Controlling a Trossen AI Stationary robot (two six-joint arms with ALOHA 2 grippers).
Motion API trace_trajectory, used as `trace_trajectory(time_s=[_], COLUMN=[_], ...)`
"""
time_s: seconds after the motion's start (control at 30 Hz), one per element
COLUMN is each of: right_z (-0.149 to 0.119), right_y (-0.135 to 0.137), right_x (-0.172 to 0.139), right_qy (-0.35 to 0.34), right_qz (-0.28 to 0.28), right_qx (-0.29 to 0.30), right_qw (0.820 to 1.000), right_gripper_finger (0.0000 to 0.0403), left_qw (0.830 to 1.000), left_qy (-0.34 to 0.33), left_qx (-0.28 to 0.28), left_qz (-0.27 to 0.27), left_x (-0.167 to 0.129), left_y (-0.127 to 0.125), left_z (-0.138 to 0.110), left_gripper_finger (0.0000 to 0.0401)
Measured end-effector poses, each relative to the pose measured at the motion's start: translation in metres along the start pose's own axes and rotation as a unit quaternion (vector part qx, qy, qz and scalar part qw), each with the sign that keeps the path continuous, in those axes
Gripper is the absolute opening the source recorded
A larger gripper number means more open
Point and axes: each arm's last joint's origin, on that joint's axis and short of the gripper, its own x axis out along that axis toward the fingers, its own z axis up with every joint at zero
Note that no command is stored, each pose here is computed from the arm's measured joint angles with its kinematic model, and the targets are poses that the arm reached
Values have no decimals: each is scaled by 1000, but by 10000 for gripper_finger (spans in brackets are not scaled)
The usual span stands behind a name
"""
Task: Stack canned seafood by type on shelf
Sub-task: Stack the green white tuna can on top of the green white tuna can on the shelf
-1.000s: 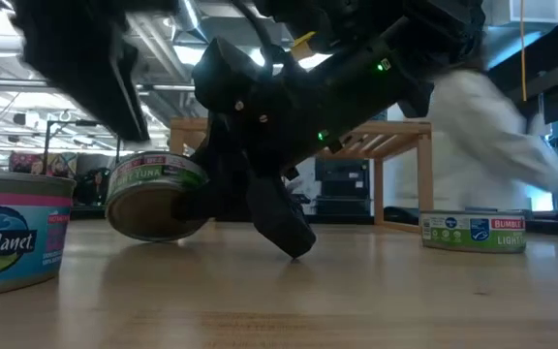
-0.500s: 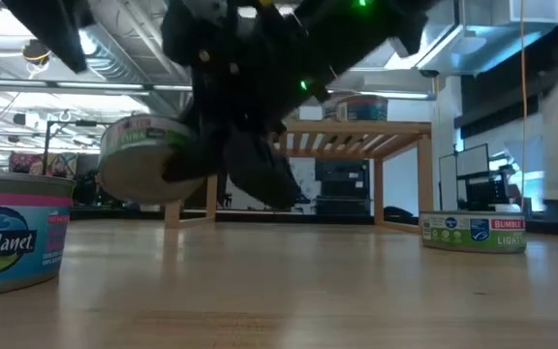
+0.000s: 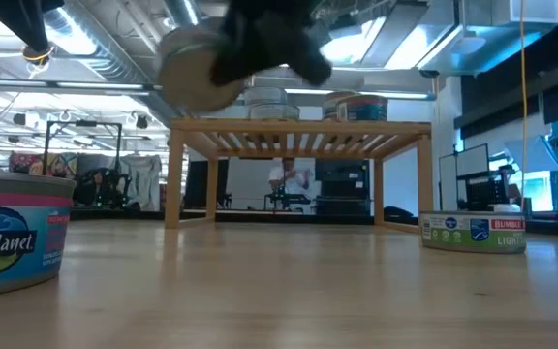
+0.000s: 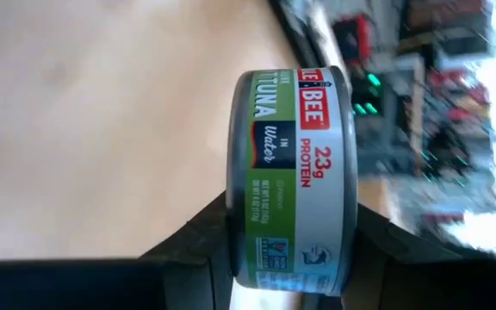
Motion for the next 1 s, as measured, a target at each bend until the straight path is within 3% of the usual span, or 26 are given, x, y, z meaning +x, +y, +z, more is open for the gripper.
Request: trace_trajectory(time_s=[0.33,0.63,1.0], right_z=[-37,-82,-116], right_y=[-59,-98,-122], right_x=[-42,-9,20], right_qy=[116,196,194], right_qz=[-94,-105,-54], right_qx=[18,42,80], right_qw=[989,974,976], right_gripper_finger=[142,142,143], left_qw=[999,998,998], left_qy=[-21,-46,-54], left_qx=[-24,-30,-8], left_qz=[8,-14,-21], left_x=[-1,-1,-1], left_y=[-1,-6,-8], left_z=[1,5,6], left_gripper_finger=[127,127,127])
